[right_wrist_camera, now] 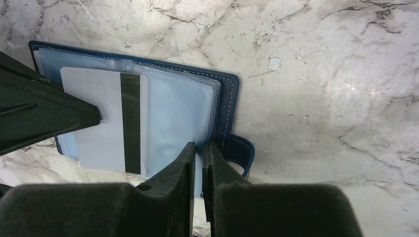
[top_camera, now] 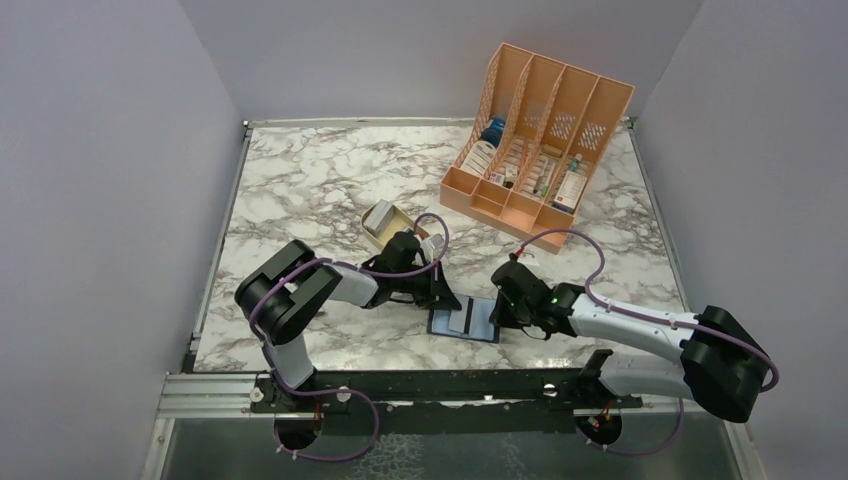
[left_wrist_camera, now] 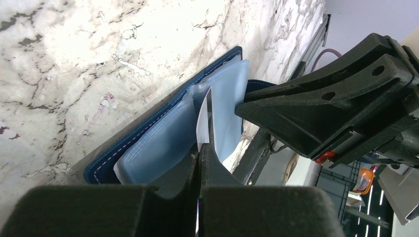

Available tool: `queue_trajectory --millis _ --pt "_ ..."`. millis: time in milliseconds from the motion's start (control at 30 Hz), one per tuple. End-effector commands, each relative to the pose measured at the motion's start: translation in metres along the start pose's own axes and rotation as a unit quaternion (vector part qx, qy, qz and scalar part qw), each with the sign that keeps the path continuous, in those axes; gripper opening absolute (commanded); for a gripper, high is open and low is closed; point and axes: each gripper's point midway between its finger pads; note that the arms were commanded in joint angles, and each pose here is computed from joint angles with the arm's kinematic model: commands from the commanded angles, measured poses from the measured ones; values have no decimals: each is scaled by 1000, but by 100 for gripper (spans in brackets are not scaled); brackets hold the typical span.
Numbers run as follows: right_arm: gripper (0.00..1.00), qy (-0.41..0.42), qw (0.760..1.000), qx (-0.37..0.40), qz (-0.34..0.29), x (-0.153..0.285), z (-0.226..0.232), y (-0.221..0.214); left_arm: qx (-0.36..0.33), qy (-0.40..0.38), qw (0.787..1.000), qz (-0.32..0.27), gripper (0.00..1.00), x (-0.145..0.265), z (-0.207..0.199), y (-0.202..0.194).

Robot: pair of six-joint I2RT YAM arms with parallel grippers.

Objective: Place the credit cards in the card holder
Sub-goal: Insert the credit card into the card holder.

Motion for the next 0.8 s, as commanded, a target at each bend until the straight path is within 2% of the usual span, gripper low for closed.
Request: queue_trajectory --millis 0,400,533,767 --pt "9 -10 1000 -8 26 -8 -9 -17 0 25 999 -19 0 -4 13 0" --pt "9 -5 1000 -11 26 -8 -6 -16 4 39 999 -25 0 -5 23 -8" --pt "9 -5 1000 -11 27 -9 -5 -16 -1 22 1000 -18 0 -8 12 -10" --pt "9 -4 1000 -8 23 -7 -3 -12 -13 7 999 -30 33 -3 -4 -6"
Point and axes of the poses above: each gripper's point midway between its finger pads, its own x axis back along the fingers, its own z axis along the line the jaws close on, y = z × x, and after that the axes turned 5 degrees about x, right-handed
